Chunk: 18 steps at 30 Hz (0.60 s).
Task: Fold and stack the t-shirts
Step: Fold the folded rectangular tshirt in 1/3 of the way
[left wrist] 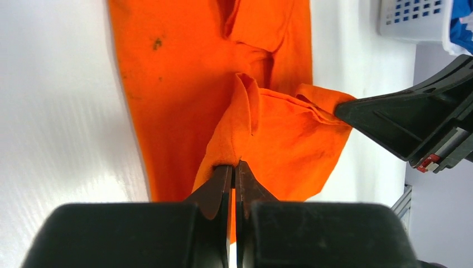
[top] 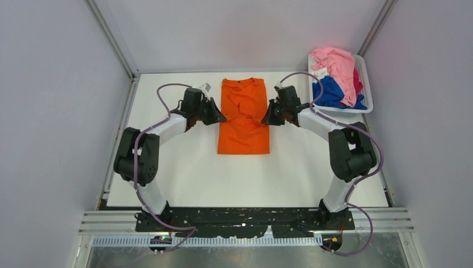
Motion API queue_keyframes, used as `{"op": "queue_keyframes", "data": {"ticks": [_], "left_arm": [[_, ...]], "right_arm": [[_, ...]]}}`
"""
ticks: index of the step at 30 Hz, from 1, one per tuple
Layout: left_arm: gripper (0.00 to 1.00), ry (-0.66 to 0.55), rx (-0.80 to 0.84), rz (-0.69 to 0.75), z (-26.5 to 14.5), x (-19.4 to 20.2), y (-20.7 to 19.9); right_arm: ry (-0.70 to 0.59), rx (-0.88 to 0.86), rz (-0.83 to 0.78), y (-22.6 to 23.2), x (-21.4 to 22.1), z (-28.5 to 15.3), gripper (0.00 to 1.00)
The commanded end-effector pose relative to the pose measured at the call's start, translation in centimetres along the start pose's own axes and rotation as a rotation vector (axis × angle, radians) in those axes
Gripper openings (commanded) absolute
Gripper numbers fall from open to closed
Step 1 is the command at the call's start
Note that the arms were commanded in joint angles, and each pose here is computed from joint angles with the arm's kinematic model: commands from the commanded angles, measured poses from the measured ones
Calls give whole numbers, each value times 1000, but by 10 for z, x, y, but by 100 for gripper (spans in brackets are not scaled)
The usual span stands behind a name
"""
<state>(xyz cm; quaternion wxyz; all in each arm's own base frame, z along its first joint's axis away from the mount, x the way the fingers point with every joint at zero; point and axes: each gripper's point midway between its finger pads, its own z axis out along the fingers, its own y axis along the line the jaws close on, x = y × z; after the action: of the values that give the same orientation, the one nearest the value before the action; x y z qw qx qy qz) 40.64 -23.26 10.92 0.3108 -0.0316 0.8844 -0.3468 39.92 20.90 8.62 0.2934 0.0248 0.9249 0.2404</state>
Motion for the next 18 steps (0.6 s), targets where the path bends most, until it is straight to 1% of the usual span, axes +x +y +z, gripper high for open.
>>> {"op": "queue_keyframes", "data": {"ticks": [1,2,3,4,5,6,7,8,9,10,11,12,13,15,16,17,18], "left_arm": [[0,-21,-25,13,6,-19,12],[6,-11,-20,14,9,-20,13],[11,-3,-12,17,12,-21,12],[19,-1,-8,20,14,-24,11],[31,5,-4,27,17,-26,11],[42,6,0,33,18,-29,9],[55,10,2,43,19,-31,9],[71,14,4,49,17,-33,6],[93,17,9,51,13,-35,2],[99,17,13,54,6,-35,-1],[99,15,22,56,-1,-30,-5],[100,8,26,59,-9,-25,-6],[100,0,26,57,-17,-18,-6],[100,8,17,36,-32,4,0],[100,19,10,23,-38,18,4],[99,31,-5,3,-43,32,11],[100,41,-18,-20,-47,46,16]], "right_arm": [[-65,-7,-41,1,-27,10,11],[-70,-4,-37,-1,-31,11,15],[-75,3,-32,-5,-33,15,16],[-85,13,-24,-8,-36,17,18],[-105,41,-18,-14,-40,19,21],[-119,54,-16,-18,-44,20,40],[-139,69,-21,-20,-49,21,50],[-151,72,-24,-20,-52,20,63],[-159,79,-29,-21,-54,18,81],[-167,73,-38,-18,-57,13,88],[-155,74,-41,-20,-51,11,100],[-169,54,-49,-15,-52,2,98],[-146,56,-46,-20,-39,0,96],[-118,40,-40,-24,-13,-10,96],[-136,0,-45,-15,-12,-21,96],[-92,8,-33,-25,13,-21,95],[-99,-28,-27,-18,16,-30,95]]}}
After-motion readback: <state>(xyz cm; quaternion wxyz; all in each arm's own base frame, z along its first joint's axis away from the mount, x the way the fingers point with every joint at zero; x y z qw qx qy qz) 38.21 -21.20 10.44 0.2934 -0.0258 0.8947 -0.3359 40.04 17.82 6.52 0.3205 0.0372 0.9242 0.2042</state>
